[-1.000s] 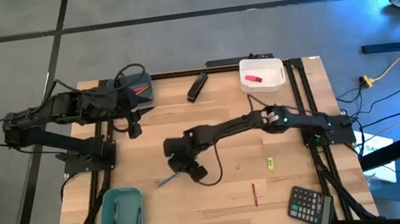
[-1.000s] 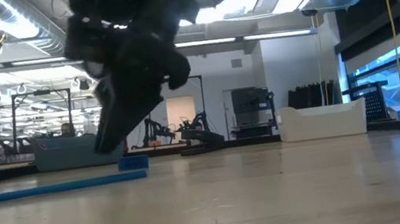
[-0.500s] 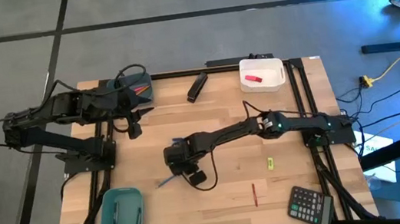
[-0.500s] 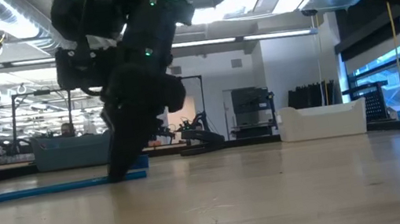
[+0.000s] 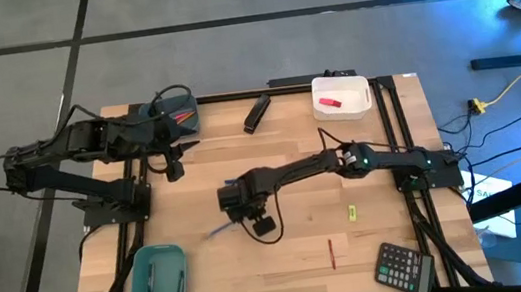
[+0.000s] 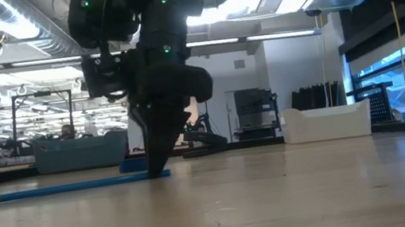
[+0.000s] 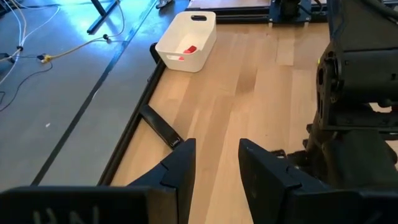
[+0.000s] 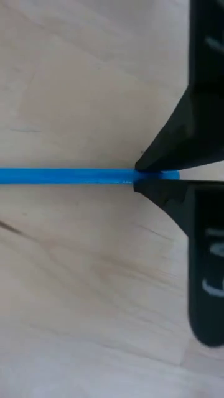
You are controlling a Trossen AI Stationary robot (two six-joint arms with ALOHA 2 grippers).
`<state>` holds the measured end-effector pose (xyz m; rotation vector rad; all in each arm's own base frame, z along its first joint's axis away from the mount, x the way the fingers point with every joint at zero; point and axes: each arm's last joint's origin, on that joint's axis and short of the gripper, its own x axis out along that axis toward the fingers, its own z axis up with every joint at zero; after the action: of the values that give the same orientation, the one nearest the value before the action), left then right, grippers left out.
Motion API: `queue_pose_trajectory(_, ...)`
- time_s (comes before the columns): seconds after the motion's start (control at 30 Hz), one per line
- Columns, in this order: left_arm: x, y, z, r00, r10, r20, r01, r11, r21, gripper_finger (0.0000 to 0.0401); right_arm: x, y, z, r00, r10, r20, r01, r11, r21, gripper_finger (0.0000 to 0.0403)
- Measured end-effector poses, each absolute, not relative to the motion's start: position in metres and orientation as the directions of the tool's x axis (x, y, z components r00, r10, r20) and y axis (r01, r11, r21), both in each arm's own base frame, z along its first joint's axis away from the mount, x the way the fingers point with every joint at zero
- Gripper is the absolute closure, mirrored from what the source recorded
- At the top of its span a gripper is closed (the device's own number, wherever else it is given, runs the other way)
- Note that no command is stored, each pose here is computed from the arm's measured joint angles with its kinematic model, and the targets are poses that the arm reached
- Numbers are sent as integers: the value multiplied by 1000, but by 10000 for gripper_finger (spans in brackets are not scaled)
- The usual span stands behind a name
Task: Sort crayons/erasers/pens/pencils in bins
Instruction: Put the blue pencil into the blue bin
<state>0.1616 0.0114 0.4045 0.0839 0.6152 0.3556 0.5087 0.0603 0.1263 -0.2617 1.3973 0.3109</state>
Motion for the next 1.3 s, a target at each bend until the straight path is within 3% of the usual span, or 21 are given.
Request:
queue_pose_trajectory(0.3, 151, 7, 409, 787, 327, -524, -360, 932, 41, 288, 504, 32, 156, 169, 31, -985, -247, 969, -12, 378)
queue_pose_trajectory(0.73, 86, 6, 430, 887, 306, -346, -362, 926, -109, 288, 464, -43, 296, 423, -61, -904, 39, 998, -49, 381)
queue_pose_trajectory(0.97, 46, 8, 437, 925, 306, -227, -344, 927, -151, 288, 447, -76, 337, 552, -118, -825, 157, 987, -36, 380)
queue_pose_trajectory(1.3, 28, 9, 433, 924, 303, -232, -362, 888, -283, 288, 478, -99, 320, 815, 106, -570, 21, 977, 212, 380)
